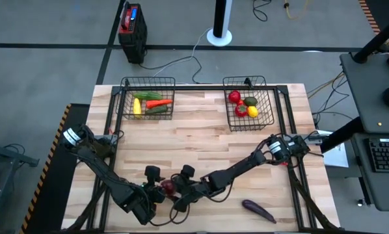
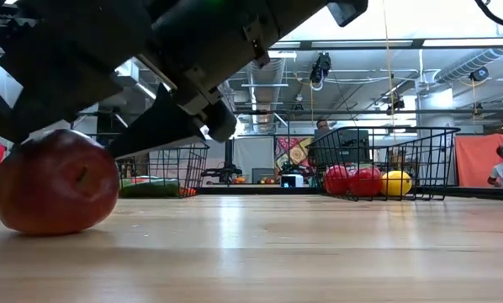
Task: Sort produce into baskets
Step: Put the red apple into the right black wire basket
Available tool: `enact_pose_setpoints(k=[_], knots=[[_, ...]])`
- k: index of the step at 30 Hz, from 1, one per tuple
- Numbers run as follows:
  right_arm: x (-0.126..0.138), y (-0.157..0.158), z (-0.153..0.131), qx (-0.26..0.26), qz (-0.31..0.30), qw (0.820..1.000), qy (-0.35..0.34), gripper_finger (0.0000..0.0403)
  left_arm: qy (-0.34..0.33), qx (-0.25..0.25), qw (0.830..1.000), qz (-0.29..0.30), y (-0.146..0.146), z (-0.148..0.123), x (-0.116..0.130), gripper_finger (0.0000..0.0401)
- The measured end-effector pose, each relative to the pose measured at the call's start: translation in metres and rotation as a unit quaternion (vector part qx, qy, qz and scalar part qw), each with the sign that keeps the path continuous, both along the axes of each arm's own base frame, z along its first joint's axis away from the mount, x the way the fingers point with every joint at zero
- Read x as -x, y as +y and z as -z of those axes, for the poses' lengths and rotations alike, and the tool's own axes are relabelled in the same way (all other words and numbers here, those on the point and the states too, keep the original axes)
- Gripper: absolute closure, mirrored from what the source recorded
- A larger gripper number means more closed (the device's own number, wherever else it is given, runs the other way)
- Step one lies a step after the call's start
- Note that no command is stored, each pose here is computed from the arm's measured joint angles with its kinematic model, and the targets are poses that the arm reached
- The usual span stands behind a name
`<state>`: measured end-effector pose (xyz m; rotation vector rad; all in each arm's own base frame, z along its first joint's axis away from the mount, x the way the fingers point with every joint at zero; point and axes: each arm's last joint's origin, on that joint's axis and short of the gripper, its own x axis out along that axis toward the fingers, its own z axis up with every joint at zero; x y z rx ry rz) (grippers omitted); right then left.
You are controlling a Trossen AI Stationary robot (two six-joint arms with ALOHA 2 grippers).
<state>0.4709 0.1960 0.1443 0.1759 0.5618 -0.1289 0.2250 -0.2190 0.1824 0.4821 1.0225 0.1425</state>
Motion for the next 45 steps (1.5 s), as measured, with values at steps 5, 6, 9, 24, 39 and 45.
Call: enact_pose_setpoints(k=[5,6,9,24,39,45], knots=[[0.001,-0.001,0.003,0.002,0.001,1.000,0.005,0.0049,-0.004,-0.003,1.000,-0.001,0.000,0.000,0.000,0.0197],[0.001,-0.001,0.004,0.002,0.000,1.000,0.005,0.0049,-0.004,-0.002,1.000,-0.001,0.000,0.000,-0.001,0.0197],[0.001,-0.001,0.004,0.002,0.001,1.000,0.004,0.0049,-0.004,-0.003,1.000,-0.003,0.001,0.000,-0.001,0.0197],[-0.002,-0.003,0.031,0.010,0.008,1.000,0.018,0.0085,-0.006,-0.004,1.000,-0.001,0.002,0.003,-0.002,0.0197],[0.023,-0.028,-0.033,-0.037,0.015,0.992,0.123,0.0135,-0.068,-0.064,0.995,-0.023,0.013,-0.030,0.008,0.0197],[0.058,-0.078,-0.098,-0.111,0.035,0.968,0.222,0.0134,-0.148,-0.061,0.986,-0.038,0.022,-0.060,0.017,0.0197]])
